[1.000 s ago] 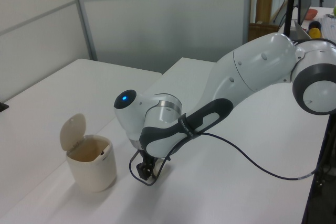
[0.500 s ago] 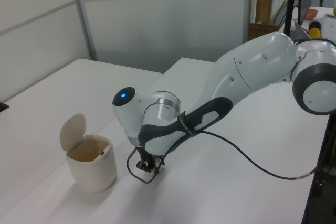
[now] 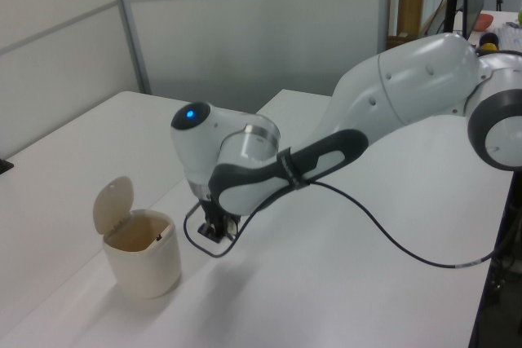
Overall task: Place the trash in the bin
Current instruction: 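Lift the paper ball and carry it over the cream bin opening, then lower into the bin opening and open the gripper to drop the paper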
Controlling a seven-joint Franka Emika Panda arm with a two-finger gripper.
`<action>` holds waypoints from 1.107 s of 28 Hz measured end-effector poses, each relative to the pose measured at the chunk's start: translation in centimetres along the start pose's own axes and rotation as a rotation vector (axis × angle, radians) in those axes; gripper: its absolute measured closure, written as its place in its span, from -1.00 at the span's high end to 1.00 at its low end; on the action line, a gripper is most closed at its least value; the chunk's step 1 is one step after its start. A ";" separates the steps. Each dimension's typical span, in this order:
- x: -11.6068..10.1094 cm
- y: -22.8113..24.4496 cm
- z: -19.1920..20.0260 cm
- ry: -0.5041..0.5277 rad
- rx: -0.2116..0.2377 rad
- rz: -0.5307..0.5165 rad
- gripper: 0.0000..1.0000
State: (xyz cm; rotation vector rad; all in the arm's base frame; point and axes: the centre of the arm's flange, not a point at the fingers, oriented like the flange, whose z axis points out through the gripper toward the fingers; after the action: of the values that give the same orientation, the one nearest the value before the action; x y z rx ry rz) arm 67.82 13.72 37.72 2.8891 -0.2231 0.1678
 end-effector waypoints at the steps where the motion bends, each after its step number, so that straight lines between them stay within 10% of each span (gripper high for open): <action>1: 0.1 0.1 -0.7 0.009 0.009 0.007 -0.66; 15: 1.3 -0.9 -9.6 0.116 0.141 0.081 -0.66; 31: 2.4 -5.4 -10.8 0.214 0.244 0.205 -0.66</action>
State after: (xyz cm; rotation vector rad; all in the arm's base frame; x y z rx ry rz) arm 69.99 21.20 47.24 3.0501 -0.4896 0.5749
